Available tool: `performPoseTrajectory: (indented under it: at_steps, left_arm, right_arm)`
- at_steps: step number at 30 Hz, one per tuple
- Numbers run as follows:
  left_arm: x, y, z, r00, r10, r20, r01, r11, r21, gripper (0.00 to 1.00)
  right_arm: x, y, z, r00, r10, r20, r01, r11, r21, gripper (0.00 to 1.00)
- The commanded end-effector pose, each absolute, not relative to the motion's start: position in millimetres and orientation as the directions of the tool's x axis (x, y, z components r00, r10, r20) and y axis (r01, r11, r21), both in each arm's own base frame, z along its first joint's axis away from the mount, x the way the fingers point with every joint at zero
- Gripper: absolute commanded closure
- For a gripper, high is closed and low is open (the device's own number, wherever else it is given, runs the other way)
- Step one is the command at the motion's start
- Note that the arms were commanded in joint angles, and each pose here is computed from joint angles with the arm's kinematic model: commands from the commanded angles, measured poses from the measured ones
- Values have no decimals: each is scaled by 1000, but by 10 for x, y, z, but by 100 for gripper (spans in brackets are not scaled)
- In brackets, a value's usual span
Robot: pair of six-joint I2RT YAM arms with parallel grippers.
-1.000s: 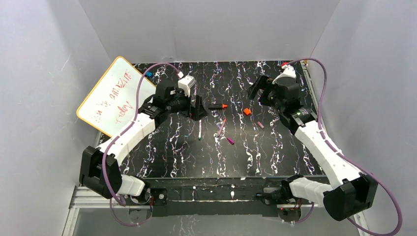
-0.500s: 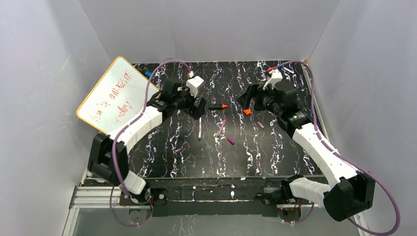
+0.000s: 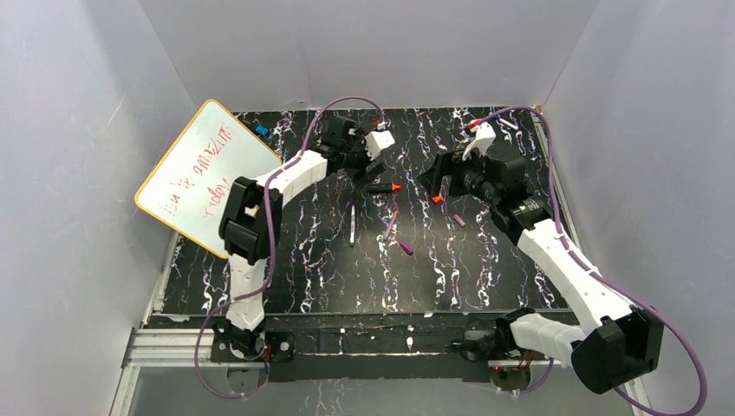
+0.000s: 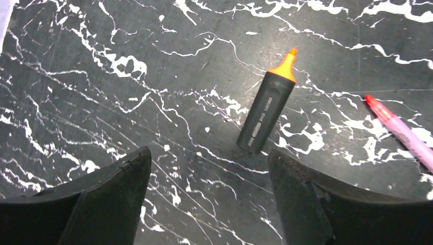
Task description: Insert the pens into the pen caps
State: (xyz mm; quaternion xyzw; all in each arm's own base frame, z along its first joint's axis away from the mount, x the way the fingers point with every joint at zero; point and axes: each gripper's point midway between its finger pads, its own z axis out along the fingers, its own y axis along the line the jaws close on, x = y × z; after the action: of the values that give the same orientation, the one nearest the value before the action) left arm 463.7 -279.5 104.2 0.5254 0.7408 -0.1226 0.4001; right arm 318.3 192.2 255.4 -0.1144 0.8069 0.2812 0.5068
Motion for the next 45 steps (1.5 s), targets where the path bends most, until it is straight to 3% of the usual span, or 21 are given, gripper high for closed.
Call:
performPoseTrajectory:
  at_steps: [1, 16, 33, 39, 41, 43, 45]
  left_arm:
    - [4697, -2982, 1123, -60, 681, -730, 915, 330, 233, 25]
    - [4264, -3149, 561, -135, 685, -716, 969, 242, 48, 29]
    - [4353, -3059, 73, -134, 771, -623, 954, 271, 130, 38]
    - [4304, -3070, -36, -158, 769, -619, 958, 271, 93, 60]
    - [4273, -3065, -68, -166, 771, -615, 960, 269, 78, 74]
    - [4240, -3060, -99, -179, 772, -610, 961, 271, 60, 100]
    - [4214, -3060, -108, -195, 769, -609, 960, 278, 44, 100]
  right_arm:
    - [3163, 1846, 2633, -408, 69, -911, -485, 828, 280, 1]
    - [3307, 1801, 2426, -417, 28, -908, -460, 855, 238, 1]
    - [3253, 1731, 2393, -419, 14, -908, -449, 866, 220, 1]
    - [3252, 1727, 2408, -418, 9, -908, -449, 867, 215, 1]
    - [3249, 1724, 2405, -419, 7, -908, -449, 867, 214, 1]
    - [3245, 1725, 2407, -420, 4, -907, -451, 867, 213, 1]
    - [3242, 1724, 2404, -423, 3, -906, -451, 867, 213, 1]
